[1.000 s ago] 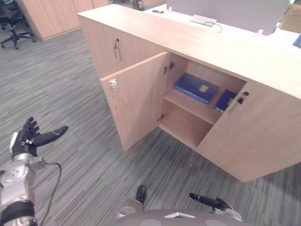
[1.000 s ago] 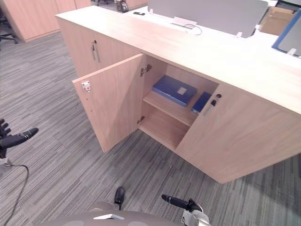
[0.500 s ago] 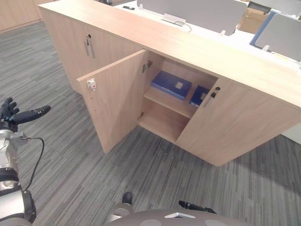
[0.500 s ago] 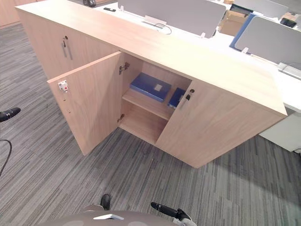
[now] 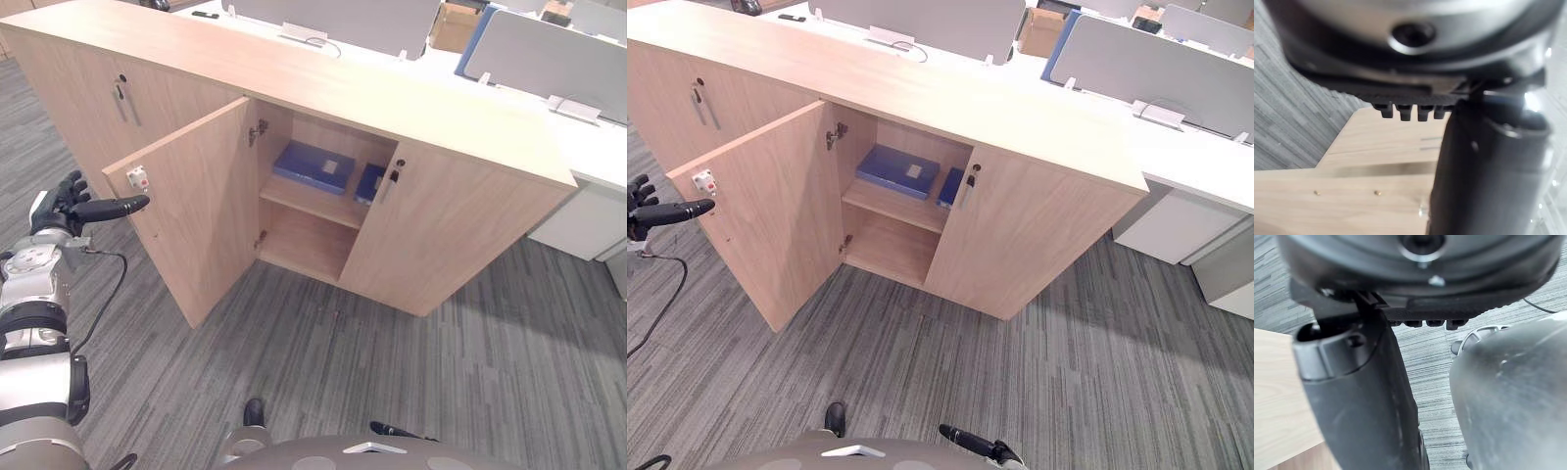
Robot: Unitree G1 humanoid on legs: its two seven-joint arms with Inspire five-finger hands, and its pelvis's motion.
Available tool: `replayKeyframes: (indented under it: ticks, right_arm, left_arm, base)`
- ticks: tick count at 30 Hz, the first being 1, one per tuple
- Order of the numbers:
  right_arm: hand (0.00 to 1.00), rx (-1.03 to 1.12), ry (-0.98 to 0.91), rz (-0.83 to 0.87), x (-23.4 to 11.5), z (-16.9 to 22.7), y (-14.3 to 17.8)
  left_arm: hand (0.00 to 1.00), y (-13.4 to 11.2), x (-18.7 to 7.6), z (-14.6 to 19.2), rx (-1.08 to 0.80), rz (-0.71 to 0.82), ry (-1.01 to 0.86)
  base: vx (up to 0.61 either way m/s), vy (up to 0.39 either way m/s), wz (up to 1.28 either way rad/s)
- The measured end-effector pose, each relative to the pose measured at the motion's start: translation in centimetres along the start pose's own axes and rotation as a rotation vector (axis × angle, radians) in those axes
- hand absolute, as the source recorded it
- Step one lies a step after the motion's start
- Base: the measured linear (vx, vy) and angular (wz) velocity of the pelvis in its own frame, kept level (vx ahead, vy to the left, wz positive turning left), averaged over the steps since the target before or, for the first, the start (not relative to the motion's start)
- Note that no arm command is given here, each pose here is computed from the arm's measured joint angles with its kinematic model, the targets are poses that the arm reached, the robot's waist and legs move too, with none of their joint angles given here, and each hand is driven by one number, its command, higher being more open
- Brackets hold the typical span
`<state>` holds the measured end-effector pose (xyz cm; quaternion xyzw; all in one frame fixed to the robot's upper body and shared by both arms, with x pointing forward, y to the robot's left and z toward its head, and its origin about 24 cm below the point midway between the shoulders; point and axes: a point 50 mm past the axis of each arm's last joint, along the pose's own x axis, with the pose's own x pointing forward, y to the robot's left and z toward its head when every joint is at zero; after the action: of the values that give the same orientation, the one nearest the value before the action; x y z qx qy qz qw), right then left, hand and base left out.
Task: Walk over to the cabinet, pick up the folder, carry it to the office cabinet, place the folder inside the office cabinet, then close the office cabinet door
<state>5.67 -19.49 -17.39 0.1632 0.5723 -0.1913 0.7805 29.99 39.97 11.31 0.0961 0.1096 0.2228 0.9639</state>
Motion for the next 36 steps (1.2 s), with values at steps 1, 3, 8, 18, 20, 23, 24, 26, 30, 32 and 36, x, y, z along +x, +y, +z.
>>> replayKeyframes:
  ticks: [1,3,8,18,20,23,24,26,30,32,36]
  right_arm:
    - [1.00,-0.001,-0.002,-0.005,0.0,0.1,-0.2]
    - [1.00,-0.001,-0.008,-0.012,0.0,0.2,-0.3]
    - [1.00,-0.006,-0.027,-0.018,0.0,0.7,-0.6]
    - [1.00,-0.070,-0.071,0.030,0.3,2.8,1.2]
    - [1.00,-0.092,-0.072,0.038,0.3,2.9,1.5]
    - [1.00,-0.123,-0.074,0.049,0.4,3.1,2.0]
    - [1.00,-0.143,-0.080,0.057,0.4,3.3,2.3]
    - [1.00,-0.175,-0.088,0.069,0.4,3.6,2.8]
    - [1.00,-0.247,-0.093,0.098,0.4,3.7,3.7]
    - [1.00,-0.273,-0.093,0.108,0.4,3.6,3.9]
    - [1.00,-0.316,-0.094,0.107,0.3,3.2,3.6]
  left_arm:
    - [1.00,-1.1,0.2,0.1,0.004,-0.027,-0.001]
    - [1.00,-3.0,0.5,0.0,-0.014,-0.072,-0.001]
    - [1.00,-6.1,0.9,0.1,-0.152,-0.102,0.001]
    - [1.00,-13.3,-3.1,-2.5,-0.138,-0.364,-0.061]
    - [1.00,-15.0,-5.6,-3.7,-0.126,-0.463,-0.084]
    - [1.00,-18.3,-9.8,-5.1,-0.159,-0.644,-0.087]
    - [1.00,-19.9,-11.5,-5.7,-0.211,-0.736,-0.065]
    - [1.00,-22.3,-14.0,-6.5,-0.268,-0.888,-0.023]
    - [1.00,-26.7,-20.8,-9.7,-0.332,-1.252,0.144]
    - [1.00,-27.2,-22.2,-10.5,-0.388,-1.289,0.206]
    - [1.00,-25.8,-21.5,-11.7,-0.498,-1.198,0.282]
  base:
    - [-0.10,-0.032,0.06]
    - [-0.07,0.019,0.04]
    - [0.03,0.056,0.07]
    - [0.05,0.071,0.24]
    - [0.04,0.025,0.11]
    - [0.01,-0.001,0.03]
    - [0.00,-0.028,-0.03]
    - [0.00,-0.037,-0.09]
    - [0.01,-0.063,-0.30]
    - [0.01,-0.088,-0.31]
    - [0.03,-0.118,-0.23]
